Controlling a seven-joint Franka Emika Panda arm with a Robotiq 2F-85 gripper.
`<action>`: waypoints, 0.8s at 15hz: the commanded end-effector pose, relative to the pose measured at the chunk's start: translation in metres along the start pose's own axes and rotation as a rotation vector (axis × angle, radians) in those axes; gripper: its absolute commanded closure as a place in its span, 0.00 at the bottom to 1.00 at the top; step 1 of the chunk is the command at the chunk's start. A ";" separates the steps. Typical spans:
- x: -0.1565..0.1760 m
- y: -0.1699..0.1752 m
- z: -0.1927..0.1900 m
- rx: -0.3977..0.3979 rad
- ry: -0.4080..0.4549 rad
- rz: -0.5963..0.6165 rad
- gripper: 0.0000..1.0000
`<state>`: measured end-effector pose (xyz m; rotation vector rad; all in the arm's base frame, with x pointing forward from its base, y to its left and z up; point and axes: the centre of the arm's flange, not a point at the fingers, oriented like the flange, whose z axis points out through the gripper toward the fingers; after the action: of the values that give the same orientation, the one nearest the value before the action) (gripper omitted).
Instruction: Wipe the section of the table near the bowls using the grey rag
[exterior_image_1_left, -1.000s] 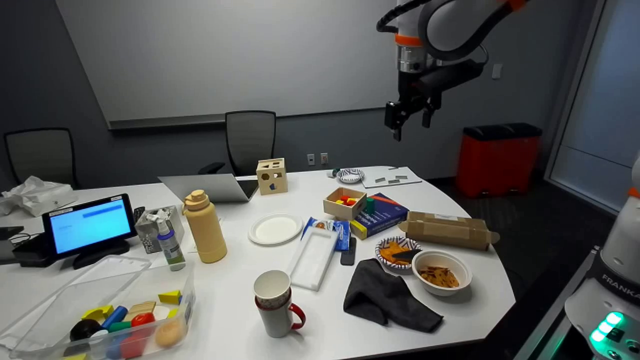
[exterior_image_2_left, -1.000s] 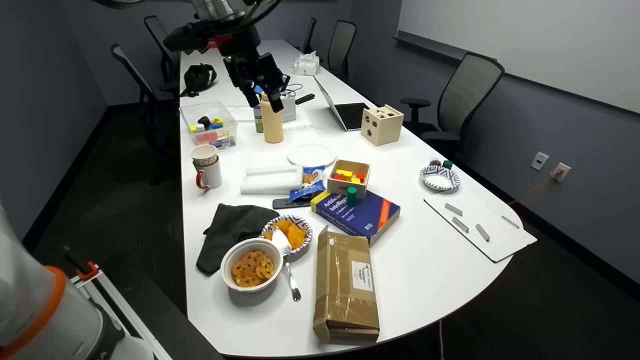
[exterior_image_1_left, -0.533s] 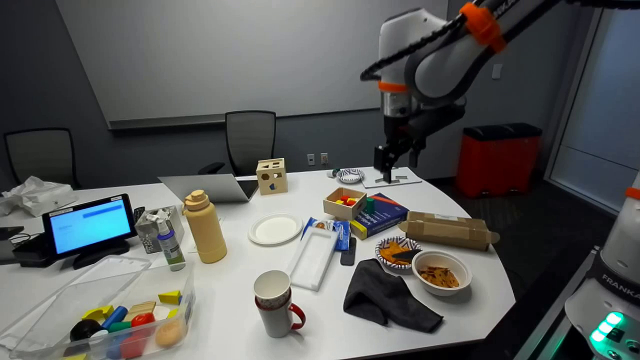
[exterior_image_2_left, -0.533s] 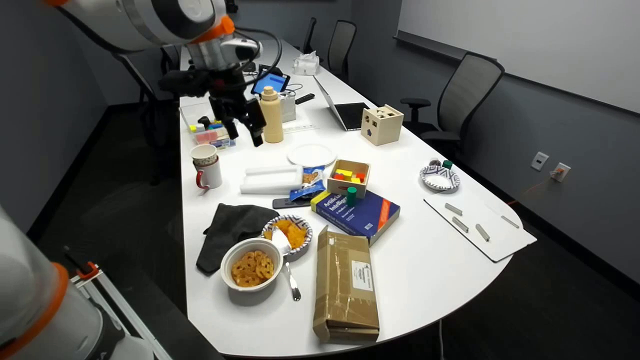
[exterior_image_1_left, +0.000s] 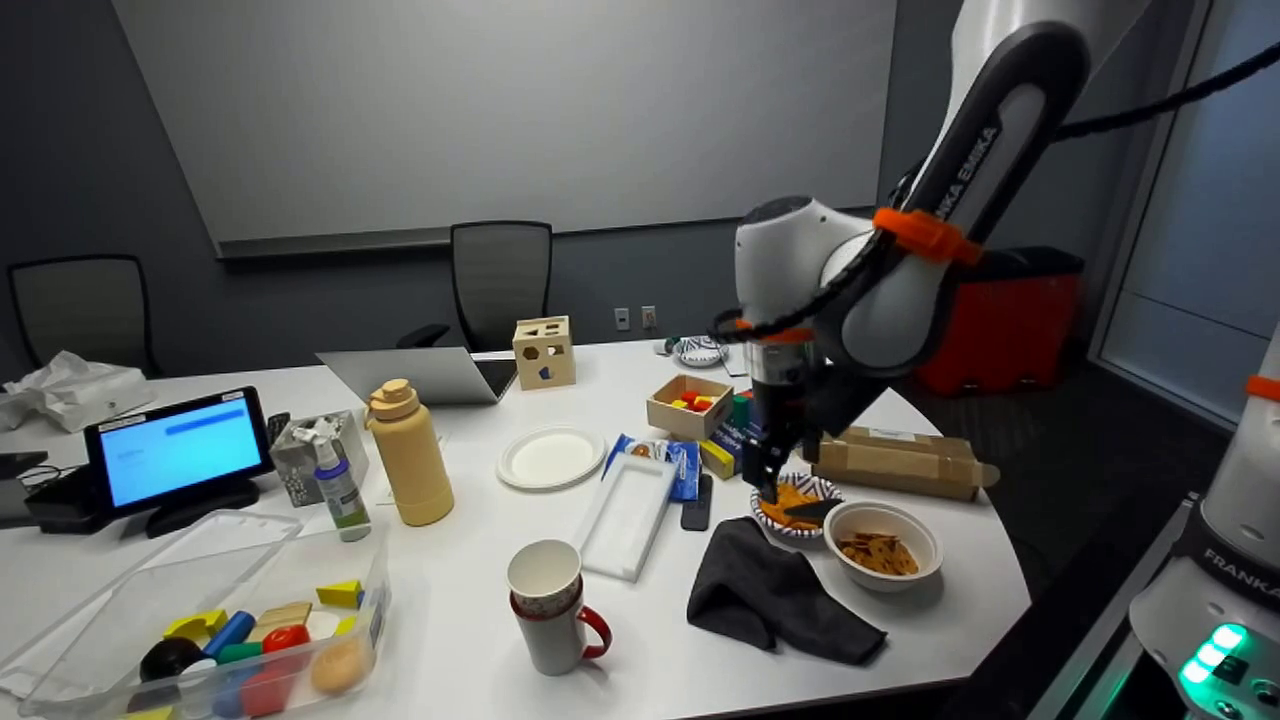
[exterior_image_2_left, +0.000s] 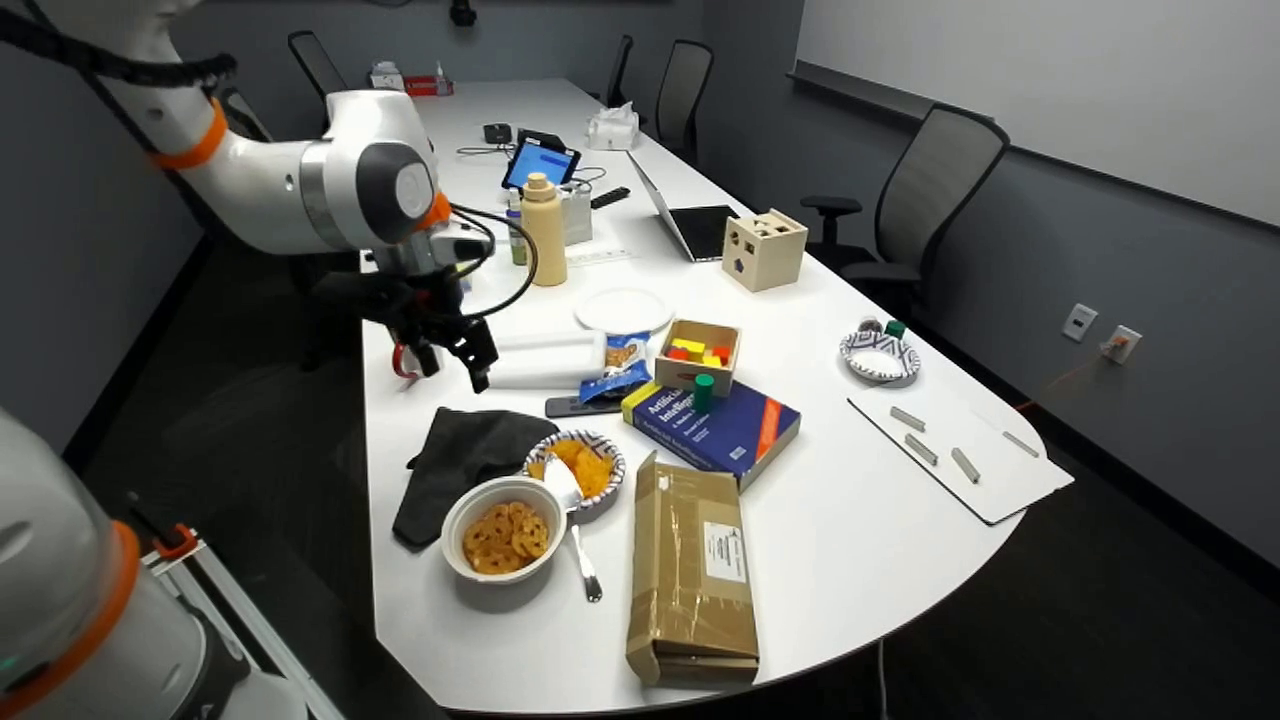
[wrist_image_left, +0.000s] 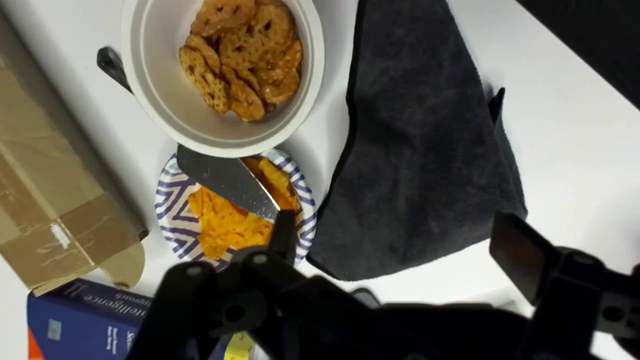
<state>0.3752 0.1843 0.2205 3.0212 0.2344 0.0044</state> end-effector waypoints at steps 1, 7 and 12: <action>0.012 -0.006 0.066 0.009 -0.013 0.001 0.00; 0.023 -0.015 0.125 0.020 -0.051 0.033 0.00; 0.045 -0.030 0.152 0.015 -0.051 0.075 0.00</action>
<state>0.3999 0.1897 0.0913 3.0391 0.1611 -0.0988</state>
